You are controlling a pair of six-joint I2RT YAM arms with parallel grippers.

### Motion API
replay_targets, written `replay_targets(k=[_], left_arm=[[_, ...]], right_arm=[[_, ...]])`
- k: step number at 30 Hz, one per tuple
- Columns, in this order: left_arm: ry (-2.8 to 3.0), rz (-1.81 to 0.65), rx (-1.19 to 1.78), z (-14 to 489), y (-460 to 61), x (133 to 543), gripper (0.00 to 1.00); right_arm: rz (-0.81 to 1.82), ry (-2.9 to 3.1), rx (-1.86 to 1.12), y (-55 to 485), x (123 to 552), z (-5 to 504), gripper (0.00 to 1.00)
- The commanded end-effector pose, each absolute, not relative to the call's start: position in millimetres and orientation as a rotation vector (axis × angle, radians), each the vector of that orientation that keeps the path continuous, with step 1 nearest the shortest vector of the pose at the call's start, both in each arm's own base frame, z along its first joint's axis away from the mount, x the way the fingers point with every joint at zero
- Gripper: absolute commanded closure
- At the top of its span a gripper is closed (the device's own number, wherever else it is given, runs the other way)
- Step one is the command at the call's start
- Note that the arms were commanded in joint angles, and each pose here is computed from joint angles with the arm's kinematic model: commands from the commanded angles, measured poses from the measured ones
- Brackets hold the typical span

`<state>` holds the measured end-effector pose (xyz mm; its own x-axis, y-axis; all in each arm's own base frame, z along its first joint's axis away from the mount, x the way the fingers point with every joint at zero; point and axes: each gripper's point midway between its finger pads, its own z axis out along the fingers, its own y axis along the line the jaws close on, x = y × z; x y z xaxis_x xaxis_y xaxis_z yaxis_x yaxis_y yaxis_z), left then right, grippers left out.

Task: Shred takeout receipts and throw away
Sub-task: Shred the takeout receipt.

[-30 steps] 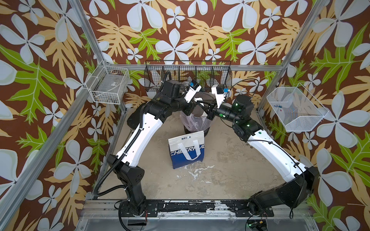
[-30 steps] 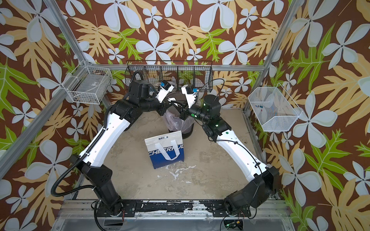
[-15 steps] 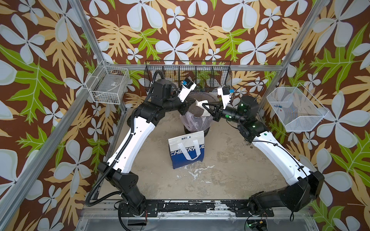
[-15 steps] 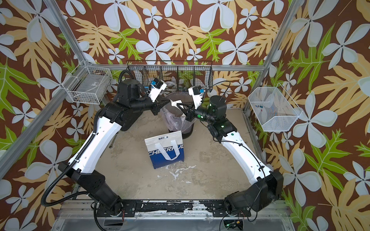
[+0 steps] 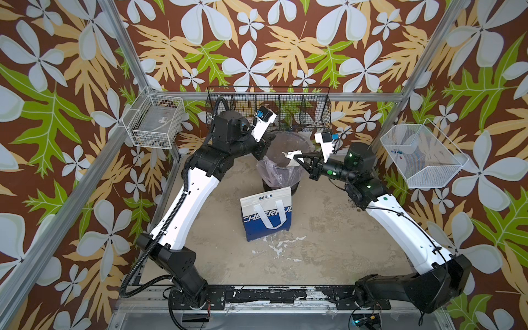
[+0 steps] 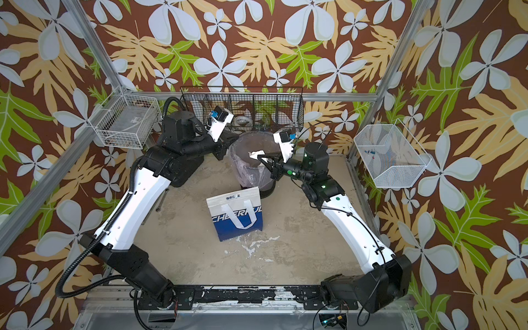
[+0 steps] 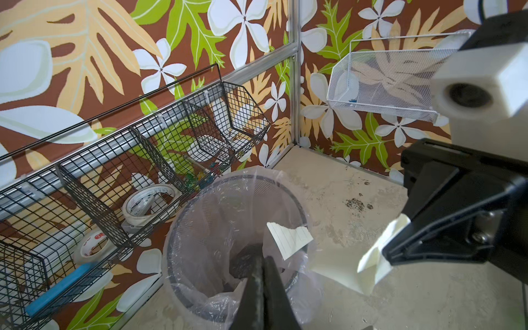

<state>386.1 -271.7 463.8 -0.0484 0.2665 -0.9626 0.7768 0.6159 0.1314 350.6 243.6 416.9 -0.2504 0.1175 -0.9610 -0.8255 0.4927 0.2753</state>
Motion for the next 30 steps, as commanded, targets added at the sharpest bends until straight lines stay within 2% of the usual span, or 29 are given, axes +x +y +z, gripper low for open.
replay_targets(k=[1,2,4,7,16,22,25,30], left_arm=[[1.534,-0.668,1.041,458,-289,354,0.59],[1.526,-0.711,1.088,448,-292,344,0.44],[1.519,-0.726,1.123,433,-291,335,0.26],[1.435,-0.746,1.135,437,-291,323,0.13],[1.283,-0.934,1.189,460,-308,303,0.12],[1.229,-1.012,1.202,470,-313,297,0.15],[1.197,-1.047,1.199,475,-313,292,0.21],[1.204,-1.088,1.221,473,-317,292,0.36]], right_arm=[[1.057,1.484,-0.577,233,349,440,1.00],[1.070,1.462,-0.577,232,346,447,1.00],[1.112,1.425,-0.596,234,337,459,1.00],[1.224,1.370,-0.627,240,323,473,1.00],[1.418,1.275,-0.690,254,289,496,1.00],[1.471,1.287,-0.695,261,287,496,1.00],[1.497,1.279,-0.694,263,286,496,1.00],[1.494,1.291,-0.696,267,289,493,1.00]])
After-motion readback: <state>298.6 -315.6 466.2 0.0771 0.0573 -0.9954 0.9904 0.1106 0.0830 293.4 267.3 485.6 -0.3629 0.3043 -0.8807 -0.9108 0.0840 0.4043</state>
